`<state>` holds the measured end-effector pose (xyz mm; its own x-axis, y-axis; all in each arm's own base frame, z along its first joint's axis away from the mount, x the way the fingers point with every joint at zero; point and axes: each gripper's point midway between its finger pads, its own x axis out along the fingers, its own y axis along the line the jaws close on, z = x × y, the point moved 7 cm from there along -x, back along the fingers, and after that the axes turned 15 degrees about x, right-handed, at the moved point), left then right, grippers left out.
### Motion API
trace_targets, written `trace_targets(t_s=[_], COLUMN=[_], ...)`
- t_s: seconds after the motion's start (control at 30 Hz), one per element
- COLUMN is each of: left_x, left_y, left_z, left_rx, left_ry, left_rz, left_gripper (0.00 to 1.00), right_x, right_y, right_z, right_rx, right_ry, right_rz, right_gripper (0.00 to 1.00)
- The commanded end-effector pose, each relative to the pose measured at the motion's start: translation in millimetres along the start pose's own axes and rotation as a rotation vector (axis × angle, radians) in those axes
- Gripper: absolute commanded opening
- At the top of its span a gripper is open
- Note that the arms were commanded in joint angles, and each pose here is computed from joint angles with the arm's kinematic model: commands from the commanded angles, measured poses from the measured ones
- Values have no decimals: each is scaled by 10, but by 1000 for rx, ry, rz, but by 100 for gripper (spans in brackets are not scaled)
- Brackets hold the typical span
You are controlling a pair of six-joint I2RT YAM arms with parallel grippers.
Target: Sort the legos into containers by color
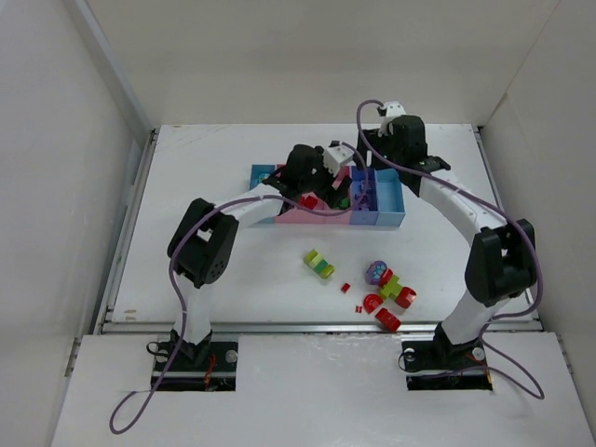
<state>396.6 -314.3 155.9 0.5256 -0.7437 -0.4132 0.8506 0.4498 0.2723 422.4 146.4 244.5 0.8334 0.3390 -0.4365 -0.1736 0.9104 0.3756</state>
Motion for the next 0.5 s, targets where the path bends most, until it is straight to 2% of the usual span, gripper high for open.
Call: trace_targets(t_s=[0.0,0.13,0.23,0.27,0.33,0.37,0.4,0.43,0.47], left_x=[-43,-189,-495,-740,-988,-1276,-1363,-1506,-1609], left_y=[105,145,183,265,207,211,122,109,62], left_z=[335,504,633,790,556,672,424,333,270], left_rx=[24,42,87,166,229,303,400,442,488], left_ry=[-73,-73,-98,-145,-140,-192,-174,-191,-187], left_rz=[22,22,-6,17,-32,-19,-57,-94,-111], left_gripper=[86,89,89,89,89,89,89,93,95], right_x=[-187,-395,-650,-791,-933,-1046,-1088,-1122,-1146], right_y=[58,83,211,239,294,332,352,360,464], right_z=[180,280,274,238,171,65,-15,-73,-239], right_rx=[-54,-107,-194,-218,-255,-271,-276,-278,-290], right_ry=[-69,-114,-150,-162,-172,-161,-136,-110,-29], right_rz=[23,27,49,62,75,100,121,145,213], right_gripper=[82,82,82,82,83,85,85,85,85])
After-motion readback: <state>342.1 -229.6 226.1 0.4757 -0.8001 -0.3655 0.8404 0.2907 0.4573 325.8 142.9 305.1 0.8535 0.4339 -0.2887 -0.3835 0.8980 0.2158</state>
